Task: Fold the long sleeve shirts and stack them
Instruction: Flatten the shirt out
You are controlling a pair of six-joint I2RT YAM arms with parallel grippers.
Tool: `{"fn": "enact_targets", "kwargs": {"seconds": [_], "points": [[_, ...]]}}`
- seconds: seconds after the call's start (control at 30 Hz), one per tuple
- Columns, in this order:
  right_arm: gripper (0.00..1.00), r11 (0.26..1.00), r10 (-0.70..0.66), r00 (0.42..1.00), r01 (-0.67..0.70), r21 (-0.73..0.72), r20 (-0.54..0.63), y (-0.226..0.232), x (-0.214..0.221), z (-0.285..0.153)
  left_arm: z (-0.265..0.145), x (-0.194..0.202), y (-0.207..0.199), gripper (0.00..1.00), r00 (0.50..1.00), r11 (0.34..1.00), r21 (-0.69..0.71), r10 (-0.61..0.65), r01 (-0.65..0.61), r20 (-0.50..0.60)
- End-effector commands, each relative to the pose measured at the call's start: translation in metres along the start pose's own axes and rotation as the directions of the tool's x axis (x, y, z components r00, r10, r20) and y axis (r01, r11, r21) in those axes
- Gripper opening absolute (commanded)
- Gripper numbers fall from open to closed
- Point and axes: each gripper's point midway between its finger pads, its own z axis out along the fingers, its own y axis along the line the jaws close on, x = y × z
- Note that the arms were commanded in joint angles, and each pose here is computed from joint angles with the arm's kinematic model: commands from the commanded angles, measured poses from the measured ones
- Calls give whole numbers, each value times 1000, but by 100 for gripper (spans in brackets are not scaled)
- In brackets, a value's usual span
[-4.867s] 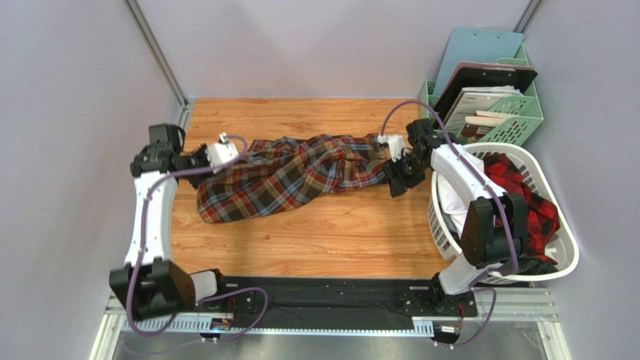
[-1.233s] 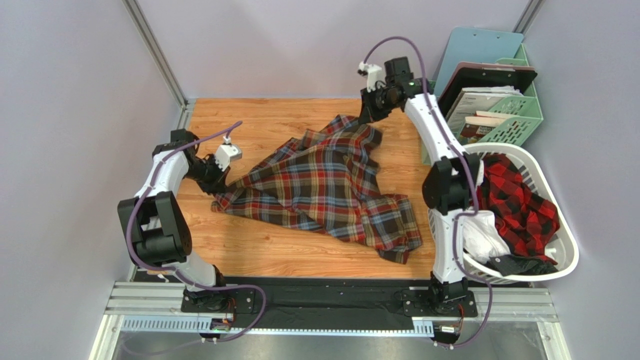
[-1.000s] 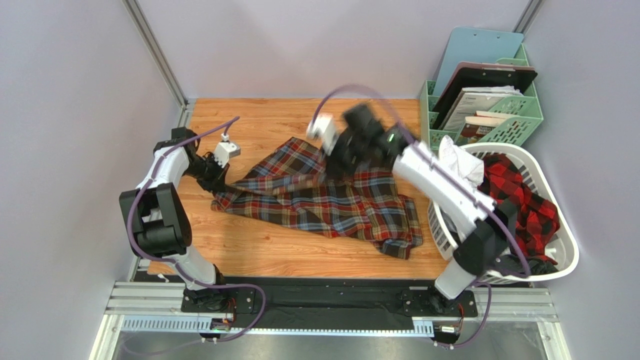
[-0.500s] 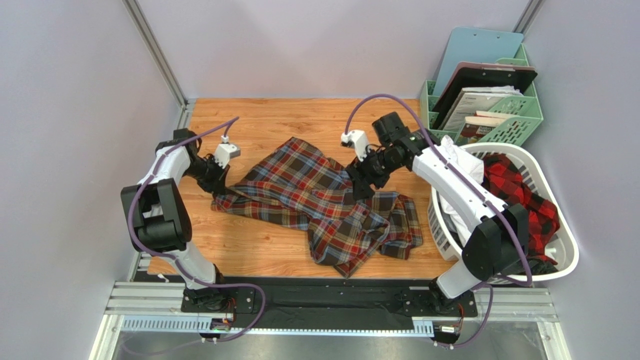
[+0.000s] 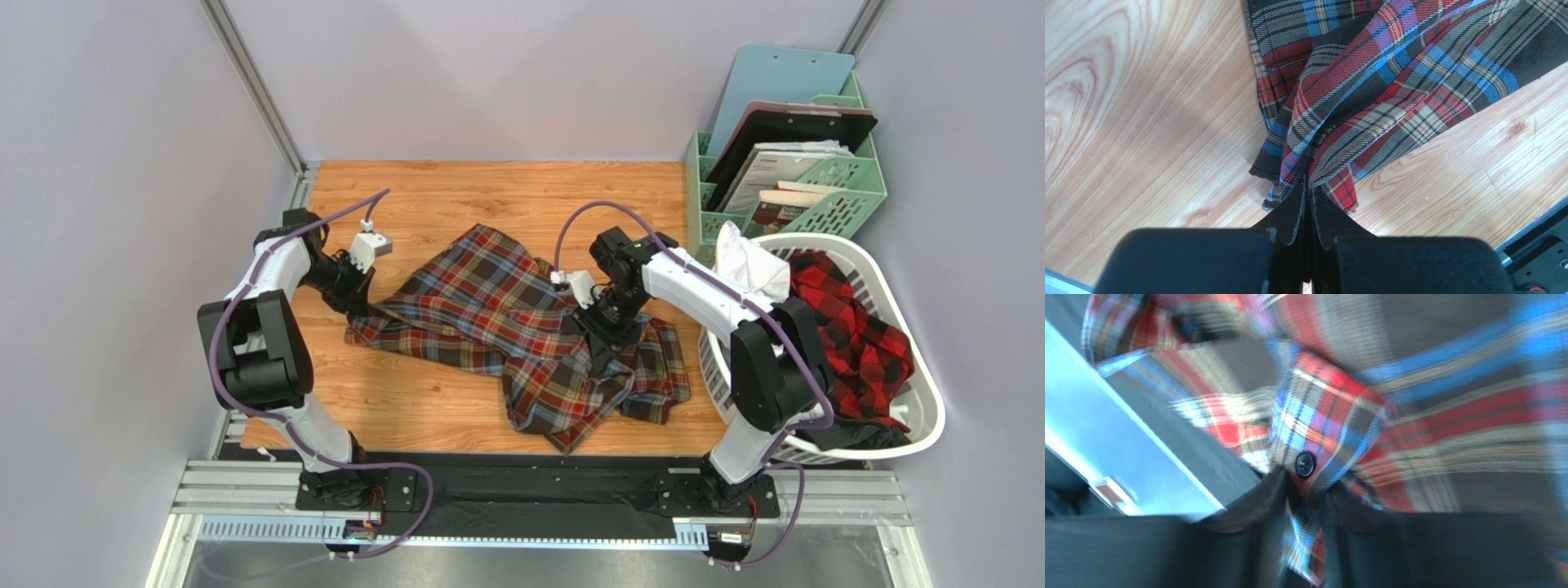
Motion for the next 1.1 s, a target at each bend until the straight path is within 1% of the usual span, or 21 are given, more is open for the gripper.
{"fn": "enact_targets", "kwargs": {"seconds": [0.0,0.03,0.07,0.1,0.13,0.17,0.2,0.23,0.27,0.3,0.33,0.4,0.43,0.47,0.5,0.53,0.6,0.73,0.83,1.07], "points": [[5,983,-110,993,116,-145,49,55,-3,-8,-7,-14,3,0,999,1000,-1,-4,4,49],[0,967,-173,983,182,-178,64,77,-6,-6,-7,-15,3,0,999,1000,-3,-10,10,51],[0,950,-219,972,233,-206,89,94,-10,-8,-8,-16,3,0,999,1000,-4,-12,13,52],[0,922,-267,954,295,-252,138,120,-13,-15,-9,-17,4,0,998,1000,-6,-15,15,55],[0,866,-386,906,421,-270,174,156,-17,-13,-9,-19,6,0,998,1000,-8,-27,27,56],[0,826,-453,869,493,-273,197,177,-17,-14,-9,-20,7,0,998,999,-10,-35,36,56],[13,772,-541,810,585,-248,228,195,-16,-16,-8,-20,8,0,998,999,-7,-47,47,52],[31,691,-641,738,675,-258,213,224,0,-8,-7,-22,12,0,997,998,-8,-64,64,50],[51,658,-684,700,714,-239,208,232,4,-7,-7,-22,12,0,996,997,-2,-74,74,45],[77,646,-711,679,734,-211,184,229,9,-4,-7,-23,12,0,996,997,2,-82,82,44],[82,658,-706,684,729,-188,181,223,8,-5,-8,-25,13,0,995,996,3,-88,88,45],[81,711,-679,724,689,-140,121,189,14,5,-8,-25,12,0,995,996,6,-94,94,44],[80,731,-666,734,678,-84,134,167,9,-1,-9,-25,13,0,995,996,1,-92,92,45],[79,760,-647,760,649,-32,58,136,26,13,-8,-26,13,0,995,996,3,-93,93,45],[75,760,-649,758,649,21,67,123,24,14,-6,-24,13,0,994,995,11,-102,102,40],[74,743,-669,741,667,59,56,111,32,14,-5,-25,13,0,994,995,15,-104,104,43],[70,732,-676,737,672,111,5,87,51,29,-2,-25,13,0,992,993,26,-115,114,43],[64,681,-720,694,706,197,2,68,54,45,1,-30,14,0,990,990,47,-133,130,57],[63,653,-742,670,721,231,8,65,43,55,0,-31,14,0,990,990,46,-132,130,56],[63,634,-757,654,736,238,-9,64,26,78,-2,-27,14,0,992,993,34,-115,113,43]]}}
